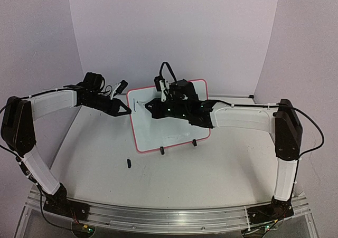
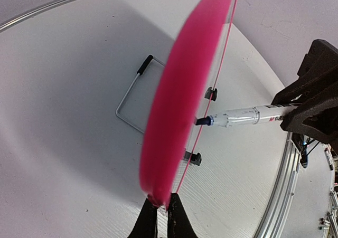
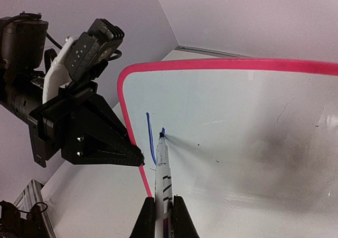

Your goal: Write a sentence on the whiteboard

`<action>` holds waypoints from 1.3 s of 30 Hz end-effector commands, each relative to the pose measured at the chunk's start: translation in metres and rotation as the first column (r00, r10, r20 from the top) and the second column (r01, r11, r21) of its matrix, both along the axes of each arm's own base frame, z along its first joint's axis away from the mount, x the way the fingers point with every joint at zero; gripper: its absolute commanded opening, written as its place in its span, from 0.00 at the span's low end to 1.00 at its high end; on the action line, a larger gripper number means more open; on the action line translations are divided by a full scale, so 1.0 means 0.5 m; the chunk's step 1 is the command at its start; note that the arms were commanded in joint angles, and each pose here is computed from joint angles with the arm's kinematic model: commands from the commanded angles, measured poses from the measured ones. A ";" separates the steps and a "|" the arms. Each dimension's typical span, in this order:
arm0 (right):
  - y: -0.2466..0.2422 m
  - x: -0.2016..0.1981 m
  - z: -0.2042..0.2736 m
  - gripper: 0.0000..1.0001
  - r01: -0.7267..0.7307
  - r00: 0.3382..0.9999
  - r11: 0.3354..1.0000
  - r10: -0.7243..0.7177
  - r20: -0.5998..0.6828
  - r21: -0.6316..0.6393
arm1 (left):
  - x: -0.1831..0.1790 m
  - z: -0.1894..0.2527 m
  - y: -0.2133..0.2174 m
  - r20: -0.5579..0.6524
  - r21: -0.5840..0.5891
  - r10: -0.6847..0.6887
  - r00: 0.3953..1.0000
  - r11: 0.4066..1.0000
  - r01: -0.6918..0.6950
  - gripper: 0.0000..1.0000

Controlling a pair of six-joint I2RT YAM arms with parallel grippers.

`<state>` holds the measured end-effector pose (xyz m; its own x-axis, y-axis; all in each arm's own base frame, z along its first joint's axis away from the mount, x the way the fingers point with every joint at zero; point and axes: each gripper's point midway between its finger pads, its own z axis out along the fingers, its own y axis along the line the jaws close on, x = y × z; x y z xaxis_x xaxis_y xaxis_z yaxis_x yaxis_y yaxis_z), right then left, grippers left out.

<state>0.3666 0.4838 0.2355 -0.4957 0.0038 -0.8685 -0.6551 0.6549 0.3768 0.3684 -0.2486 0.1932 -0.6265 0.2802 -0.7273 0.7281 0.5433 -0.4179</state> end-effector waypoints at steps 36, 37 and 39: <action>-0.027 -0.020 0.029 0.00 -0.004 1.000 0.999 0.003 0.017 0.034 | -0.002 -0.009 -0.007 0.025 0.048 -0.010 1.000 0.999 0.009 0.00; -0.028 -0.028 0.046 0.00 -0.021 0.999 0.998 0.020 0.026 0.054 | -0.003 -0.010 -0.007 0.022 0.049 -0.010 1.000 0.999 0.009 0.00; -0.033 -0.038 0.056 0.00 -0.037 0.999 0.997 0.035 0.037 0.071 | -0.003 -0.011 -0.007 0.022 0.050 -0.009 1.000 0.999 0.008 0.00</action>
<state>0.3561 0.4764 0.2146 -0.5224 -0.0293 -0.8522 -0.6570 0.6509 0.3803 0.3689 -0.2485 0.1925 -0.6248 0.2830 -0.7277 0.7280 0.5480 -0.4120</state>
